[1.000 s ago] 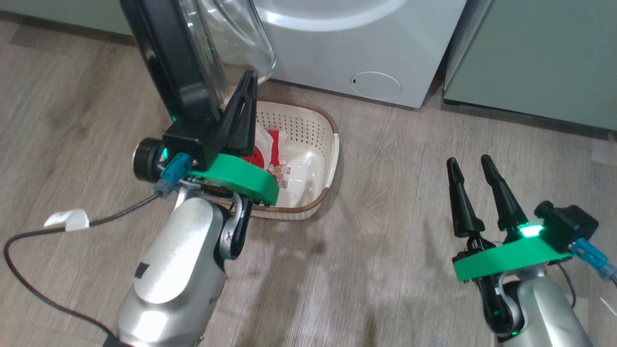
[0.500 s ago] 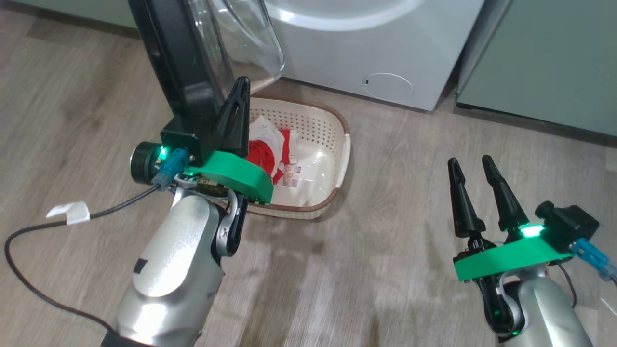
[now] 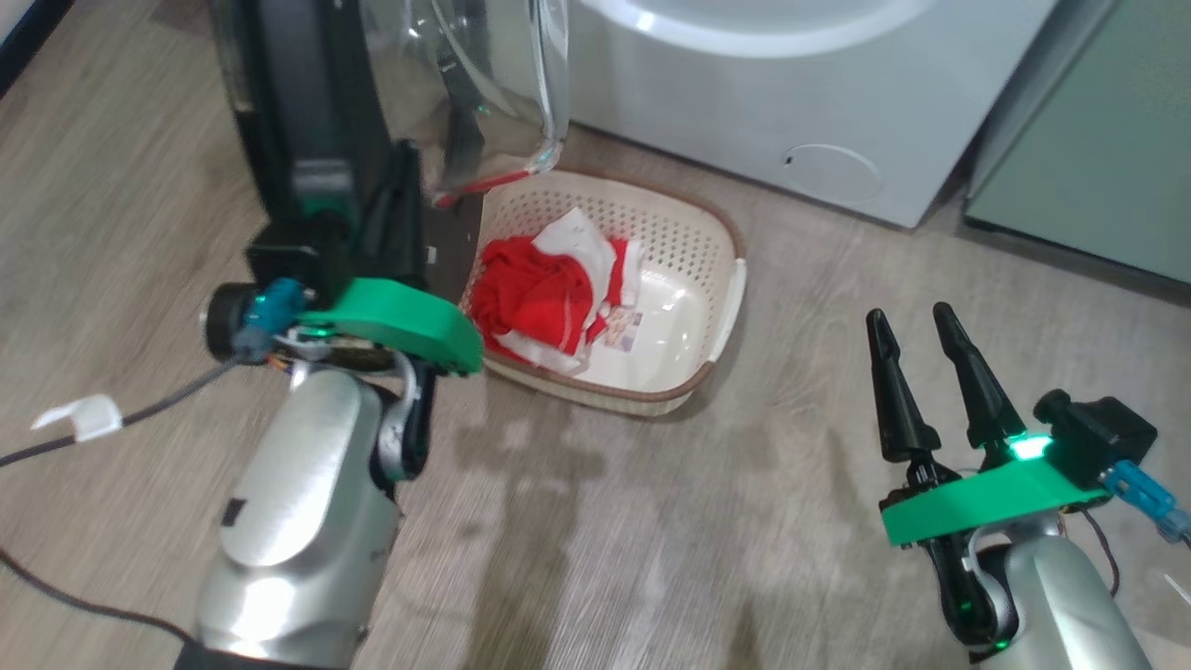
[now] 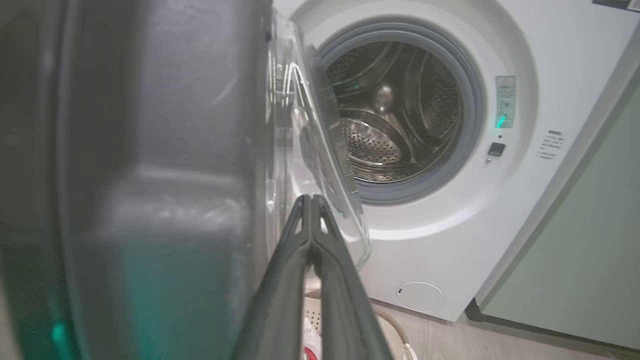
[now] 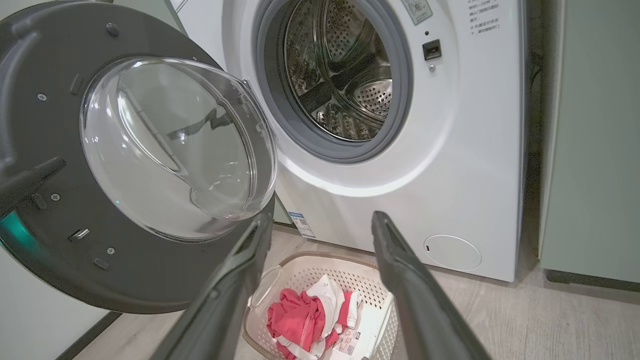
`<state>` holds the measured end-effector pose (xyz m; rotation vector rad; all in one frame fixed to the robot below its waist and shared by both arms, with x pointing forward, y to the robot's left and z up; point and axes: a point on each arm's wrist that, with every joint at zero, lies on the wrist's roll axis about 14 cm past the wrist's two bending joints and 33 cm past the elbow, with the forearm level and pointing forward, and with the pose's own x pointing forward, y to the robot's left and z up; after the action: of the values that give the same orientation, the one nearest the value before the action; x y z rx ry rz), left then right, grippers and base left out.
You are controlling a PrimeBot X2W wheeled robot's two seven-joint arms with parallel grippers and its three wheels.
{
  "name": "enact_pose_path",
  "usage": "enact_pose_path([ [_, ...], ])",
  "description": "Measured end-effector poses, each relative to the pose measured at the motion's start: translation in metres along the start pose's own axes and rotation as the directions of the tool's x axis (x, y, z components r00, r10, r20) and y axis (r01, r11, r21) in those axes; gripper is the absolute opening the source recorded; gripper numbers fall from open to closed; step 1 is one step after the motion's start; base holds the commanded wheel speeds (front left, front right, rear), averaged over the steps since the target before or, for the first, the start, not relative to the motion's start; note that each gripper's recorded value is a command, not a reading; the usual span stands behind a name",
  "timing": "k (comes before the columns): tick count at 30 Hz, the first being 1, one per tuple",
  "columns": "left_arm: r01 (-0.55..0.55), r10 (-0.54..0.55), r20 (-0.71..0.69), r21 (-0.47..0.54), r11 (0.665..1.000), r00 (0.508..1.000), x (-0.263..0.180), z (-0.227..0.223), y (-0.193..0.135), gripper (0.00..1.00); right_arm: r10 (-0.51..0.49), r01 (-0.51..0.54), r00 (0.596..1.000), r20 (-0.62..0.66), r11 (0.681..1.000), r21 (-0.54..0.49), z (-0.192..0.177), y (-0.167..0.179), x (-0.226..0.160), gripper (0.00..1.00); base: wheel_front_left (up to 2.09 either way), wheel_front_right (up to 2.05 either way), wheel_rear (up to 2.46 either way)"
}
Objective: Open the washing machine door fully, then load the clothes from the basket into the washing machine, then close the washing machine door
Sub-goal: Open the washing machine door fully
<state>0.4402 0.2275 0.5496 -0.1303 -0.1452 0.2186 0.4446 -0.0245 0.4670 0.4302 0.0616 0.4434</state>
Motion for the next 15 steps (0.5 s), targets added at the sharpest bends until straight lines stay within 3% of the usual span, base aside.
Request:
enact_pose_path([
  [7,-0.151,0.151,0.004,0.008,0.988,0.989,0.002,-0.001,0.052,0.0,0.036,-0.036,0.998,-0.06,0.999,0.004,-0.023,0.001,0.009,1.0,0.0,0.0,0.0],
  [15,-0.309,0.309,0.007,0.012,0.951,0.951,-0.002,-0.004,0.113,0.0,0.066,-0.066,0.994,-0.092,0.998,0.004,-0.038,-0.002,0.023,1.0,0.0,0.0,0.0],
])
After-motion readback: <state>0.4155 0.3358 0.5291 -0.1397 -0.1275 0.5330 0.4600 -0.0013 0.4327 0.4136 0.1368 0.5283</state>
